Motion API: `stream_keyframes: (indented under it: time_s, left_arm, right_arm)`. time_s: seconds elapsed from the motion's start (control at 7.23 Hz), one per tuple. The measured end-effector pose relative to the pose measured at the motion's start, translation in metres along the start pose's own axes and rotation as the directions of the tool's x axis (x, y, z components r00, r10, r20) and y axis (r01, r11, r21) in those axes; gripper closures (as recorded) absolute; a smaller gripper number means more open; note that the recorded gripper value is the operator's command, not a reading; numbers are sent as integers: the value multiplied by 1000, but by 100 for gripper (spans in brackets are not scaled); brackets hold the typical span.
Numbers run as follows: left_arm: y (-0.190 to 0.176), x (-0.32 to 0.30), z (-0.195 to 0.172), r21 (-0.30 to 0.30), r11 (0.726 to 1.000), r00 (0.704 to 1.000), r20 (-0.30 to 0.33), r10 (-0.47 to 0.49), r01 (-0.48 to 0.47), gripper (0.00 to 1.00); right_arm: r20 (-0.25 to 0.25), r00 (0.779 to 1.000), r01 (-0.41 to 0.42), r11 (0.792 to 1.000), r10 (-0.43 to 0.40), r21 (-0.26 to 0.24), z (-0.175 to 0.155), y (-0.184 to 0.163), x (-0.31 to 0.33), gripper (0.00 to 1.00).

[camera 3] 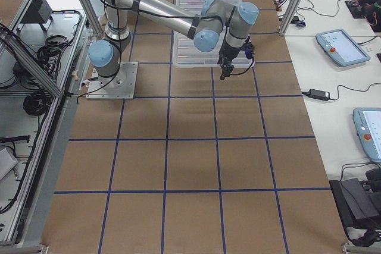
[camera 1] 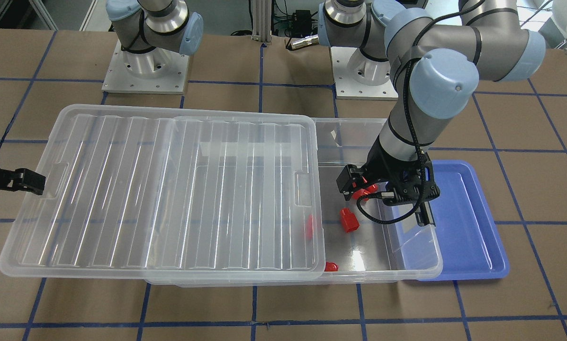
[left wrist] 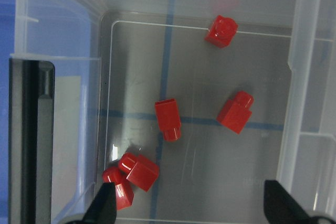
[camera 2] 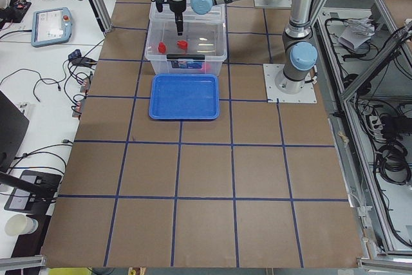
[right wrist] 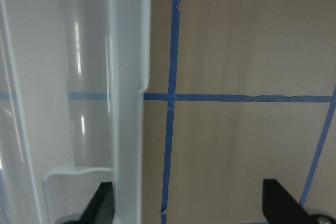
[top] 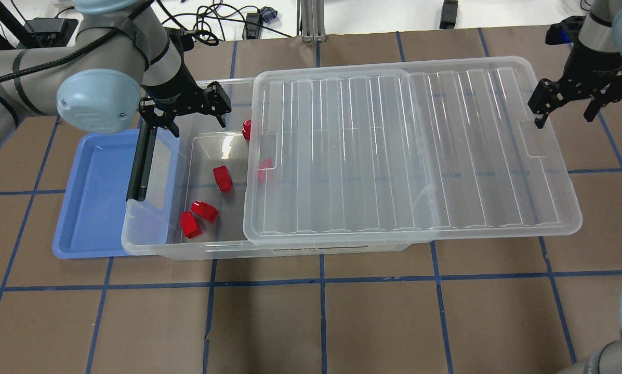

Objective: Place red block in blue tray from box

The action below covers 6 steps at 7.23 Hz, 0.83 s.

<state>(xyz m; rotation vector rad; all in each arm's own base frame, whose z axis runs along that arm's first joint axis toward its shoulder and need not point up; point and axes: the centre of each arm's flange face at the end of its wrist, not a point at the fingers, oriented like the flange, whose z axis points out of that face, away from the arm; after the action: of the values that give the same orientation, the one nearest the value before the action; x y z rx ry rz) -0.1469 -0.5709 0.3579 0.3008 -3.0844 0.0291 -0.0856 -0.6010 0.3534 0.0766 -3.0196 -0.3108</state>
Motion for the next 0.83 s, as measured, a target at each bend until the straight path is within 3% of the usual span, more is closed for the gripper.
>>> stream_keyframes:
  time_s: [0.83]
  left_arm:
    - [9, -12, 135, -25, 998, 998, 9, -55, 56, 0]
  right_arm:
    - [-5, 1000, 0, 1000, 0, -2, 1, 0, 3, 0]
